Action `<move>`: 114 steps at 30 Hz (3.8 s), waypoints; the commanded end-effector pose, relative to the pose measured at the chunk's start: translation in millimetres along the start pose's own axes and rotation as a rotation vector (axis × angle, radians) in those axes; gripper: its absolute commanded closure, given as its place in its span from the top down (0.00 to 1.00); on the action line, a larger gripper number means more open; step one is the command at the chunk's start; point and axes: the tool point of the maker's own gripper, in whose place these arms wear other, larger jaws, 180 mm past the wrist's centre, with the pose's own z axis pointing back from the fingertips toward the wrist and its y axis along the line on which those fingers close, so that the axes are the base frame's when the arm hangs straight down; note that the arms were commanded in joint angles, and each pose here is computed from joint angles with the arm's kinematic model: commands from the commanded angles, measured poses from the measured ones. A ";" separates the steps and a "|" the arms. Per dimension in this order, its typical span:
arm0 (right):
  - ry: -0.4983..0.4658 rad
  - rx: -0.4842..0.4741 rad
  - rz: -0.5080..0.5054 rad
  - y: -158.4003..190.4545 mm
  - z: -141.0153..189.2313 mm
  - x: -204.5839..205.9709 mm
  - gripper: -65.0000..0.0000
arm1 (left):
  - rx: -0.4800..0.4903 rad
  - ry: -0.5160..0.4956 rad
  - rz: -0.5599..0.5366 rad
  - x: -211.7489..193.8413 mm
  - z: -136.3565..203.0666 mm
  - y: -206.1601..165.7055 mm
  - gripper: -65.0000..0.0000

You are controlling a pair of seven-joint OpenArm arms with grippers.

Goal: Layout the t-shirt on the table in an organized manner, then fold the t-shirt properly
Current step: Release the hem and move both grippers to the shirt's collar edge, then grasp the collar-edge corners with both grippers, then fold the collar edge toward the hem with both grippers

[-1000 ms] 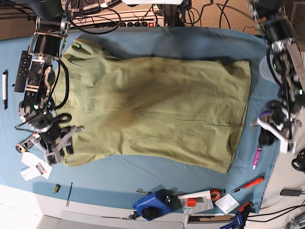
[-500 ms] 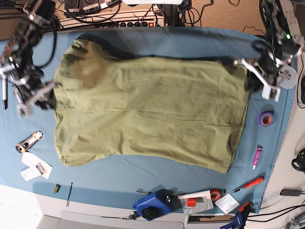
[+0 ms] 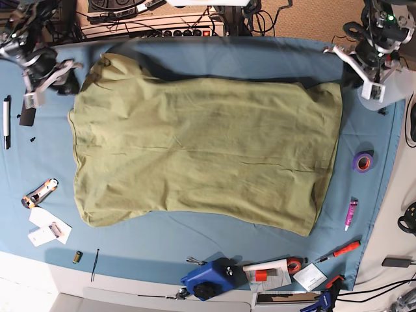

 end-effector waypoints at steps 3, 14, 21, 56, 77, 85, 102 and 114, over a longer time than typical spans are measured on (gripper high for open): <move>0.004 0.014 -0.006 6.0 2.6 -4.5 0.42 | 0.006 0.047 0.026 -14.6 7.8 5.8 0.15; 0.081 0.096 -0.084 27.7 5.7 -35.7 0.42 | 0.132 0.038 0.049 -15.5 26.8 47.0 0.15; 0.111 0.034 -0.077 17.2 5.2 -42.2 0.42 | 0.124 0.034 0.055 -14.9 26.6 45.7 0.15; -0.011 0.128 -0.226 23.7 13.0 -35.4 0.00 | -0.224 -0.101 0.113 12.1 30.3 -15.6 0.16; -0.022 0.123 -0.236 20.2 17.3 -33.6 0.00 | -0.112 -0.042 0.348 -1.0 -57.1 0.8 0.44; -0.027 0.123 -0.235 20.0 16.6 -31.7 0.00 | -0.202 0.075 0.365 -24.9 -58.6 -16.3 0.44; -0.083 0.156 -0.239 22.7 18.6 -17.4 0.00 | -0.279 0.101 0.368 -32.3 -54.1 -30.6 0.00; -0.225 0.103 -0.145 13.4 39.6 31.6 0.00 | -0.242 0.086 0.348 -23.4 -43.7 -17.3 0.00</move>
